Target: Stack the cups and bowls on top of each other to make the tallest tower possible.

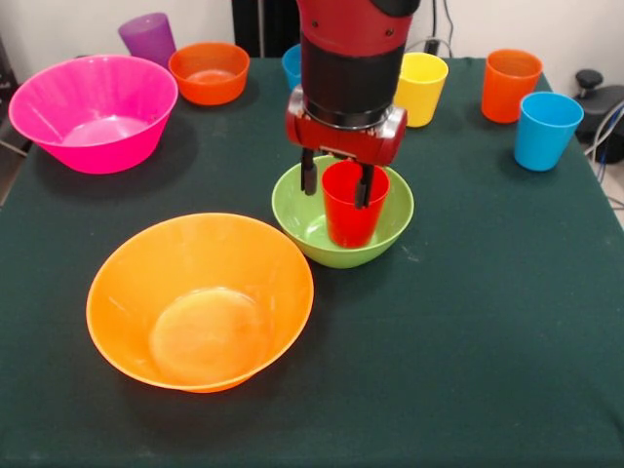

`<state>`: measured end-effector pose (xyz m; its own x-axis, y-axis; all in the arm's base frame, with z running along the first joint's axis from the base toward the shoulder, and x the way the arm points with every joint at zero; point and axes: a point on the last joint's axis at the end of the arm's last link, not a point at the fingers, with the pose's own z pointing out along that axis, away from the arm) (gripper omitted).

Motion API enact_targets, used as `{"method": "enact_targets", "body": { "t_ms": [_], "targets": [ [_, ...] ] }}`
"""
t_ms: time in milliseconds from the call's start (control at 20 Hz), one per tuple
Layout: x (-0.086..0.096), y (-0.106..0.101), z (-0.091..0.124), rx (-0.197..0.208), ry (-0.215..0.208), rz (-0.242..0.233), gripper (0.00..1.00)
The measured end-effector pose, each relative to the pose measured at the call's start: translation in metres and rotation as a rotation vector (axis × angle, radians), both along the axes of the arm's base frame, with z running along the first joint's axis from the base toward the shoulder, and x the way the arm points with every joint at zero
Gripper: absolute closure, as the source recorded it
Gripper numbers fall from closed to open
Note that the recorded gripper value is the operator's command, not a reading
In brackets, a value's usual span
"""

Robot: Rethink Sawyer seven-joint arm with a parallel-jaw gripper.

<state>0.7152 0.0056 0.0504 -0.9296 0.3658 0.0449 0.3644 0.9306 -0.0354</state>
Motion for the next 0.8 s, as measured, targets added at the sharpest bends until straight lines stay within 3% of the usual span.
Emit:
{"method": "enact_targets", "body": {
  "t_ms": [350, 800],
  "targets": [
    [-0.005, -0.005, 0.034, 0.003, 0.009, -0.009, 0.0],
    [-0.006, -0.018, 0.042, 0.004, 0.003, -0.027, 0.0]
  ]
}}
